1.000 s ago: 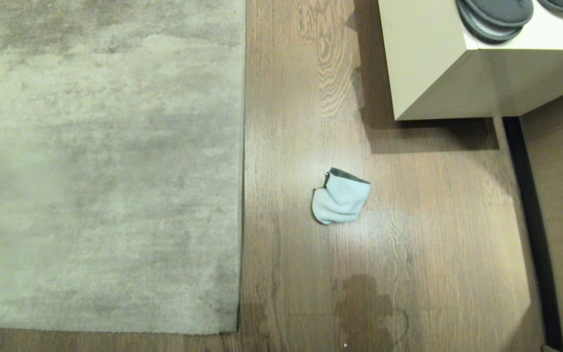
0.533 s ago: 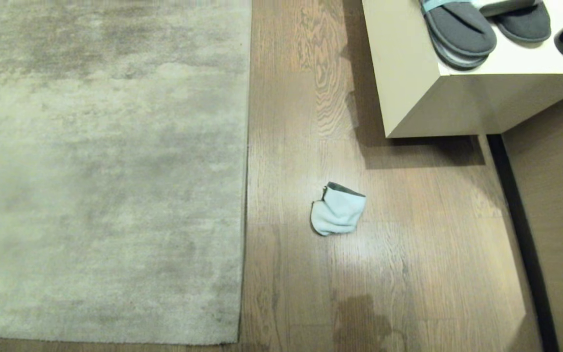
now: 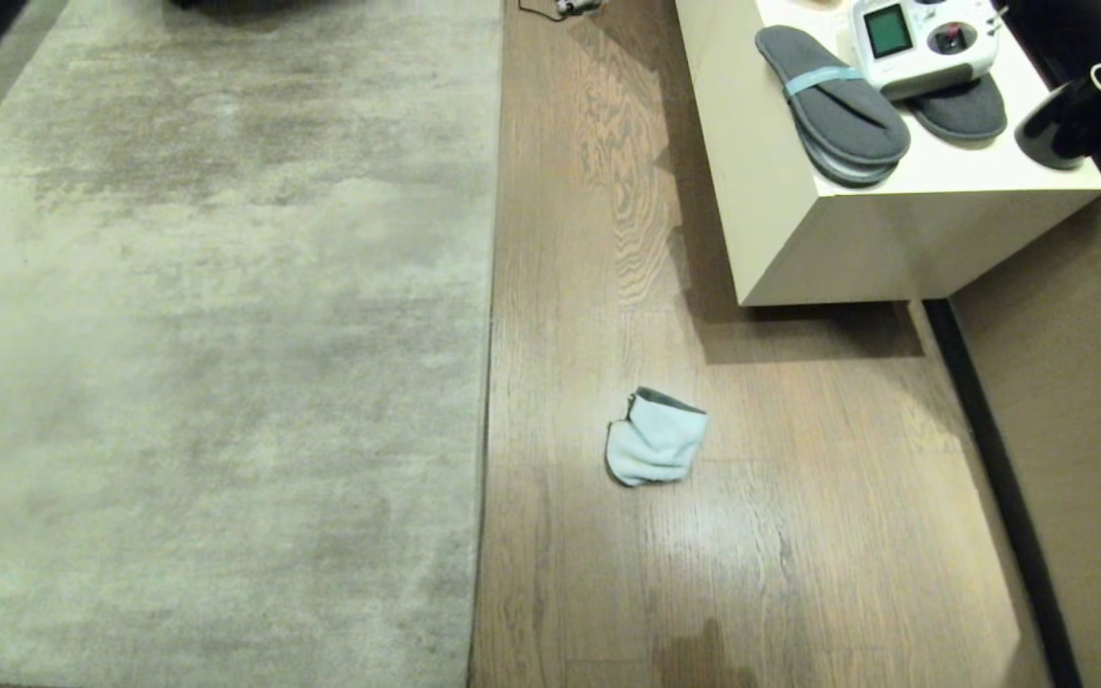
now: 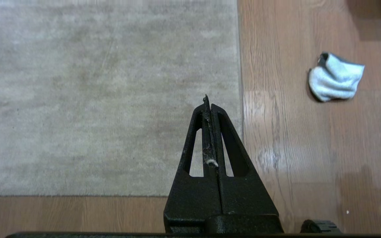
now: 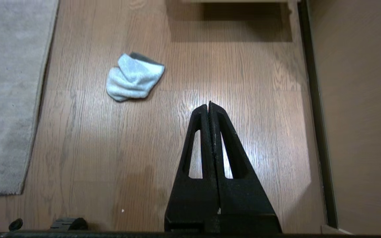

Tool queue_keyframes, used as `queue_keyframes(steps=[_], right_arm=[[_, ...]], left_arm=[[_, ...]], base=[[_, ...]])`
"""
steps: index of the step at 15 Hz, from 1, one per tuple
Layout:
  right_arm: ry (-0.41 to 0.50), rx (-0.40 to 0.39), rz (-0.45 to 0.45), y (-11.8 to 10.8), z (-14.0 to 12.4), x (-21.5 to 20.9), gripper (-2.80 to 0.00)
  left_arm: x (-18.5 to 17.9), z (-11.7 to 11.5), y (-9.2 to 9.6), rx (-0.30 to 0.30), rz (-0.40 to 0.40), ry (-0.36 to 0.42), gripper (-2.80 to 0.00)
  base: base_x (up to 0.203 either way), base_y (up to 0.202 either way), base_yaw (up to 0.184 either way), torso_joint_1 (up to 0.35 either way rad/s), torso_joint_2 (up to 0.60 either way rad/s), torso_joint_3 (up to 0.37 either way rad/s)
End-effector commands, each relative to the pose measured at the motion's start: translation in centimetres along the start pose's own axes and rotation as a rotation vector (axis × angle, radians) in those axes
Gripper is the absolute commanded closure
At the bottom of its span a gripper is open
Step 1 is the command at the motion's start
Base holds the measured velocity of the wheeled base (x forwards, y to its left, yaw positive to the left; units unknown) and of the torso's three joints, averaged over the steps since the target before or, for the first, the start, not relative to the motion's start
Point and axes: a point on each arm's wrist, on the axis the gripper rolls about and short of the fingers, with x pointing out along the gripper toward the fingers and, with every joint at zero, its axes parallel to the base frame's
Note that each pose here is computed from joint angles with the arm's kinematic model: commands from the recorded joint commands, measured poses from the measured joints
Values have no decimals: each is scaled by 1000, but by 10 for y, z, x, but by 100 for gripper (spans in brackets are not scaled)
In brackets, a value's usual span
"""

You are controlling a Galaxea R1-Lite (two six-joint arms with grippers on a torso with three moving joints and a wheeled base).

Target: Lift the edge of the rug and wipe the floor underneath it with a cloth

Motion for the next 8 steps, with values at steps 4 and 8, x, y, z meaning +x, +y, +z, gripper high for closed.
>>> queue_keyframes(steps=[4,8], right_arm=[[1,0,0,0,0,0,0],[1,0,0,0,0,0,0]], left_arm=[[0,0,0,0,1,0,0],[0,0,0,0,1,-1,0]], base=[[0,0,0,3,3,202],[0,0,0,4,2,201]])
